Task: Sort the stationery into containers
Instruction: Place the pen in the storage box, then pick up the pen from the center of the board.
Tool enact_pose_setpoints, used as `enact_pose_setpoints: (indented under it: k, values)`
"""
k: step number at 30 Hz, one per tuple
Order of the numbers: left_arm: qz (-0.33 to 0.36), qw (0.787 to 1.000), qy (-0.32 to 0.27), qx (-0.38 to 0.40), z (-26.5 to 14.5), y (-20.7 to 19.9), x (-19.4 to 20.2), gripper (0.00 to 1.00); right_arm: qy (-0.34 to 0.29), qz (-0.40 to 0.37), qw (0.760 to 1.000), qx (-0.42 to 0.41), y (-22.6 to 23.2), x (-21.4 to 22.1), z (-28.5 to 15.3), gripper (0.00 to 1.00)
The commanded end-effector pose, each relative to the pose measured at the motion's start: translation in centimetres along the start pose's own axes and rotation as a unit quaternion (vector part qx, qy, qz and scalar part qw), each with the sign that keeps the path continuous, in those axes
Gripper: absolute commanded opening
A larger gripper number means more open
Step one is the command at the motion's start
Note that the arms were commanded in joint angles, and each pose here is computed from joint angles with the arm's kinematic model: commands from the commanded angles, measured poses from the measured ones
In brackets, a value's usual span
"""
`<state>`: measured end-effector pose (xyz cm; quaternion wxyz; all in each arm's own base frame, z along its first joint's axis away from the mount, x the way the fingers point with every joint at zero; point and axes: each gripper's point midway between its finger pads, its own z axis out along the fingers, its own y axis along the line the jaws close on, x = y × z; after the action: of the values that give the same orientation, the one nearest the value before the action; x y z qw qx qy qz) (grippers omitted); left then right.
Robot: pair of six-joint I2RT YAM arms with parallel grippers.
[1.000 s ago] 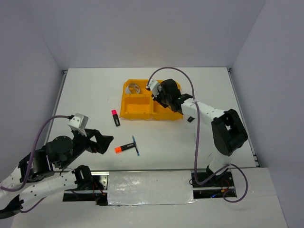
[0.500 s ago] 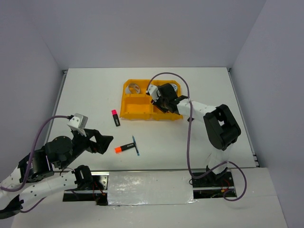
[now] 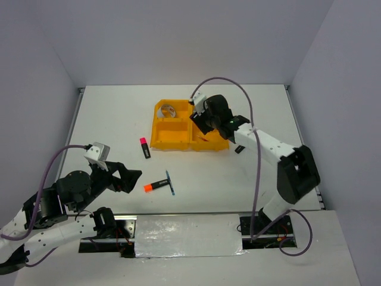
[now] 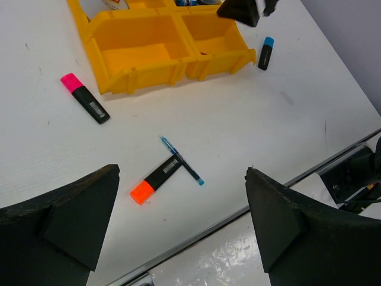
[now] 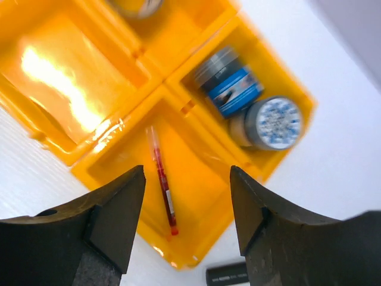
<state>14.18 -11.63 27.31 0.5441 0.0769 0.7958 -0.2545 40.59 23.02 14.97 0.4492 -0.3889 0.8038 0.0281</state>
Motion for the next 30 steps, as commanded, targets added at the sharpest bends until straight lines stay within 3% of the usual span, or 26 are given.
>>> enact_pose_setpoints:
  k: [1, 4, 10, 13, 17, 21, 25, 30]
  values:
    - [-0.008, 1.0, -0.013, -0.003, 0.4, -0.3, -0.7, 0.99, -0.112, 0.075, 0.989, 0.055, -2.9, -6.4, -7.0, 0.67]
    - [-0.011, 1.0, 0.0, -0.029, 1.1, -0.1, -0.4, 0.99, -0.15, 0.157, 0.973, 0.076, -3.6, -7.1, -11.4, 0.82]
    - [-0.047, 0.995, 0.052, -0.074, 3.7, -0.8, 1.8, 0.99, -0.099, 0.304, 0.945, 0.065, -1.3, -1.9, -15.7, 0.86]
    - [-0.072, 0.988, 0.09, -0.103, 5.9, -1.6, 4.0, 0.99, -0.062, 0.318, 0.946, 0.02, 1.3, 1.4, -16.3, 0.87]
    - [-0.121, 0.967, 0.13, -0.181, 8.7, -1.5, 7.5, 0.99, 0.003, 0.354, 0.934, 0.058, 1.0, 6.9, -15.8, 0.9]
    - [-0.163, 0.953, 0.162, -0.198, 10.7, -2.6, 10.4, 0.99, 0.077, 0.39, 0.915, 0.074, 1.0, 11.7, -14.2, 0.89]
    - [-0.198, 0.937, 0.187, -0.22, 11.8, -2.8, 13.6, 0.99, 0.058, 0.398, 0.913, 0.068, 1.1, 11.2, -14.4, 0.89]
    - [-0.204, 0.92, 0.219, -0.253, 12.9, -2.9, 16.5, 0.93, 0.062, 0.394, 0.912, 0.098, 0.1, 11.5, -15.1, 0.89]
